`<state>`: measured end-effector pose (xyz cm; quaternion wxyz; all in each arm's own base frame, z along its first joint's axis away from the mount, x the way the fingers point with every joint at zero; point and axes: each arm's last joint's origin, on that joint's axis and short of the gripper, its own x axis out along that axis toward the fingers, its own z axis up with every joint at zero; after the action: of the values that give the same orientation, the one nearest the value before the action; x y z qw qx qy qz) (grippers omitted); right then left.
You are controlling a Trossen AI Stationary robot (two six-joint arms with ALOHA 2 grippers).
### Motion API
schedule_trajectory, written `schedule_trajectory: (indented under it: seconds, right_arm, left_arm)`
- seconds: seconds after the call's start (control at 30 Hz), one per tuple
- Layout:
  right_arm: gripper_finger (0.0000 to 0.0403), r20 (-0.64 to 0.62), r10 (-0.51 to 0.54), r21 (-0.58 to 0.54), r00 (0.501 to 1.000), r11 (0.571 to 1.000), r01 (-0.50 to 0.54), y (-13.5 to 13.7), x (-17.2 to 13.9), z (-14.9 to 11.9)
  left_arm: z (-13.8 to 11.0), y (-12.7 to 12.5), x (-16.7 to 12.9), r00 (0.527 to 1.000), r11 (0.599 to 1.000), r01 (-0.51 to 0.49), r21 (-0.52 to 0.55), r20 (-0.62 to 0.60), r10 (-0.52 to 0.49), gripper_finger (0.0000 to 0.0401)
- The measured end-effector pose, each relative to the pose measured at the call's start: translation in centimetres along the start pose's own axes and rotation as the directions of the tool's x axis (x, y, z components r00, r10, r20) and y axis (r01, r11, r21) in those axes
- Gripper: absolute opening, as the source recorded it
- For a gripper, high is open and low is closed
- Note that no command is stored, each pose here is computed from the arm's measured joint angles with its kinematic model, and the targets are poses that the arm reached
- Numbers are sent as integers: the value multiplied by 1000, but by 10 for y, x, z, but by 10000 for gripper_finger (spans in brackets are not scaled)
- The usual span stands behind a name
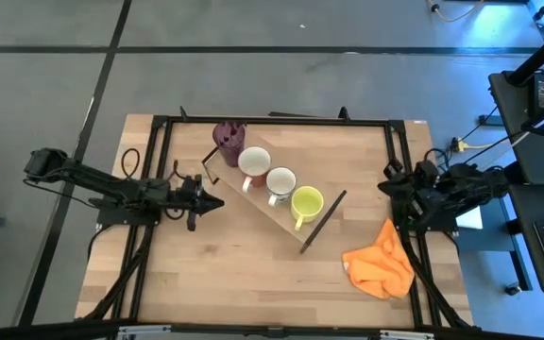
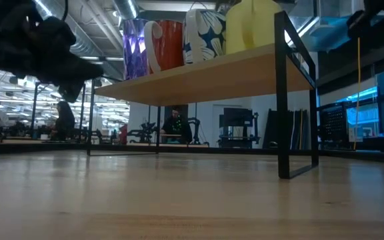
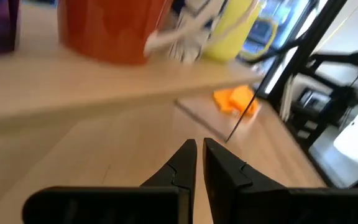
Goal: Stack small to large cups/mugs on shelf
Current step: Return to Home Position
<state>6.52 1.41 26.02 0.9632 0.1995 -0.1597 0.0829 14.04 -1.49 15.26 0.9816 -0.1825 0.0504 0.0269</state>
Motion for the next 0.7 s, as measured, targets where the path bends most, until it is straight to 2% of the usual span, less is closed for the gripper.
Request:
schedule_trajectory:
  seconds: [0.47,0.6,0.7]
  right_arm:
    - [32,96,13,26,995,1000,-16,-18,1,-52]
    - [32,60,-46,23,997,999,45,-21,1,-58]
    - [32,46,-76,-34,996,996,77,-23,1,-60]
  left_arm:
    - [-17,7,-2,981,997,-69,38,-177,75,23]
    - [-23,11,-3,965,992,-114,55,-229,124,23]
    - [-27,12,-5,954,989,-132,63,-264,144,23]
